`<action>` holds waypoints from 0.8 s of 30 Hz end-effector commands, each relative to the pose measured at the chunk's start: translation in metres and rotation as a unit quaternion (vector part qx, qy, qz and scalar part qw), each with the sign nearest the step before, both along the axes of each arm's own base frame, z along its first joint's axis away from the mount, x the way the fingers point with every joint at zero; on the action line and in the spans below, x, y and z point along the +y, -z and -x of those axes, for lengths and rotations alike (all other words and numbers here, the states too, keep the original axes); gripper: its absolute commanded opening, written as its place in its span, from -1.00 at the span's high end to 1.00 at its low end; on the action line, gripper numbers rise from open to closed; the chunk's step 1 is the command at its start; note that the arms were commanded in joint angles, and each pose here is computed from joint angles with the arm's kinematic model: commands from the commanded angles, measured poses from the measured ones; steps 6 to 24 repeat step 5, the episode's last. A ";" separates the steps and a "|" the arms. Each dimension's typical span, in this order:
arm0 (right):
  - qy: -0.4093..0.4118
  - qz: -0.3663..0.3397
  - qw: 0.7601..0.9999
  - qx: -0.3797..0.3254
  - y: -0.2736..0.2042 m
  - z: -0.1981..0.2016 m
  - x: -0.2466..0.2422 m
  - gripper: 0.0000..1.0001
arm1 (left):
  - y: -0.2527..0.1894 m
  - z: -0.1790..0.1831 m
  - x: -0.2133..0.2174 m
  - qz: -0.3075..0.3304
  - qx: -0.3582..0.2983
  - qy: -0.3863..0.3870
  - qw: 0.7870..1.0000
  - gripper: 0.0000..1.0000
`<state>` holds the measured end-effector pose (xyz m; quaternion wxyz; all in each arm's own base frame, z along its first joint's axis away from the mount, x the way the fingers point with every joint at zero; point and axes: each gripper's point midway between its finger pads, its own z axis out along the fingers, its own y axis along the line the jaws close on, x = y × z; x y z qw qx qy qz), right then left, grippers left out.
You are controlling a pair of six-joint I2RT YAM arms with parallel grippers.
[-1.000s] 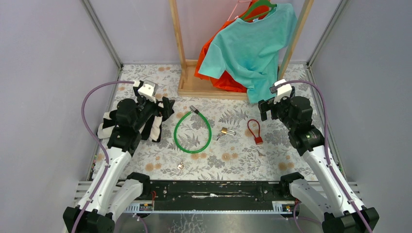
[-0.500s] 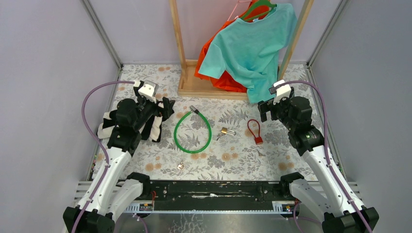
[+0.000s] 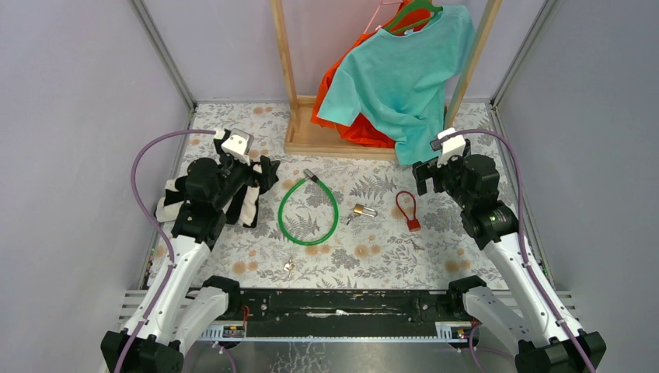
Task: Lock with the key
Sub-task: Reset both arms
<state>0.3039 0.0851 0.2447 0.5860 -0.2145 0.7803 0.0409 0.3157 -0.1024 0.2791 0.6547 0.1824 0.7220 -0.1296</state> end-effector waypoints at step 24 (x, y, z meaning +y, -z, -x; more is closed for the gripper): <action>0.000 0.001 1.000 -0.020 -0.009 -0.004 -0.001 -0.98 | -0.004 -0.001 0.001 -0.005 -0.008 0.002 1.000 -1.00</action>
